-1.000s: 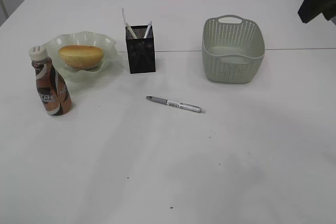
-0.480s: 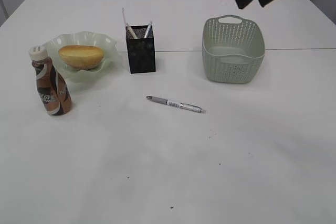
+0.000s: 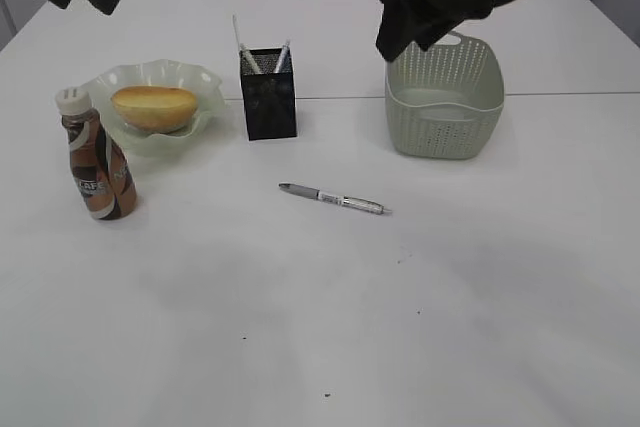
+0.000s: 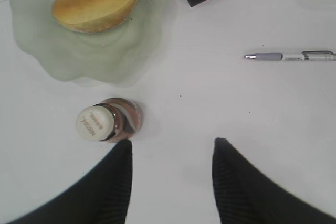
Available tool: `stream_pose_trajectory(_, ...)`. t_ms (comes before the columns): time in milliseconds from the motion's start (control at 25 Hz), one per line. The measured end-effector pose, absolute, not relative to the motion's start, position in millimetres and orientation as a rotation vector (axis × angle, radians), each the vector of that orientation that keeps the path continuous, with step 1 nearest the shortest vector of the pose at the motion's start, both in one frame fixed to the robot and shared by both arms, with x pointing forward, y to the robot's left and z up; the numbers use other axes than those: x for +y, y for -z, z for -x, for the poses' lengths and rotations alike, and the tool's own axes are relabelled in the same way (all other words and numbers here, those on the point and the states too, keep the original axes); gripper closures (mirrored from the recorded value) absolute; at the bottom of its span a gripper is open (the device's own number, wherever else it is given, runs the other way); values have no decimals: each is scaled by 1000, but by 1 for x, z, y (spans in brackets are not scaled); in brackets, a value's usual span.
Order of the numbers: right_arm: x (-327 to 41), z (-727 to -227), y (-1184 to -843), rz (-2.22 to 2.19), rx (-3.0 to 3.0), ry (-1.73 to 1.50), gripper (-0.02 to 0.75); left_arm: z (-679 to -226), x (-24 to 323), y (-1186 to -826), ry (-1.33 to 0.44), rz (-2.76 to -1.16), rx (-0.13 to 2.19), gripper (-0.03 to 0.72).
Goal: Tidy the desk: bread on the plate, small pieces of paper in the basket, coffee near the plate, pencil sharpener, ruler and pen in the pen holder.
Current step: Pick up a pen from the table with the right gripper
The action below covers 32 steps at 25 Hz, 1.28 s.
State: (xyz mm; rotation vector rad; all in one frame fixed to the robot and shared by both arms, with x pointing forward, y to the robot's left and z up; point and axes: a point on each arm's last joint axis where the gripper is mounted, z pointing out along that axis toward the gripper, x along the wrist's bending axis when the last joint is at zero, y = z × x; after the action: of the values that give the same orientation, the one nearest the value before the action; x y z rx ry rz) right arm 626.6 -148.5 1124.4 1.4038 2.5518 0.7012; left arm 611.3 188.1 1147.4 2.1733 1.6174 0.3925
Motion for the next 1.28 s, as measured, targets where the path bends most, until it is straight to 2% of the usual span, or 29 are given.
stream_pose_trajectory(280,-143,-639,-1098,-1054,2722,-605,372,-606,186,-1154,-350,-2145,1602,321)
stream_pose_trajectory(680,-146,-643,-1091,-746,2783,-505,372,-605,186,-1154,-344,-2147,1603,321)
stream_pose_trajectory(880,-145,-658,-1062,-705,2817,-357,372,-605,186,-1154,-344,-2147,1603,321)
stream_pose_trajectory(1280,-108,-697,-1014,-649,2828,-341,372,-605,186,-1154,-342,-2147,1603,321)
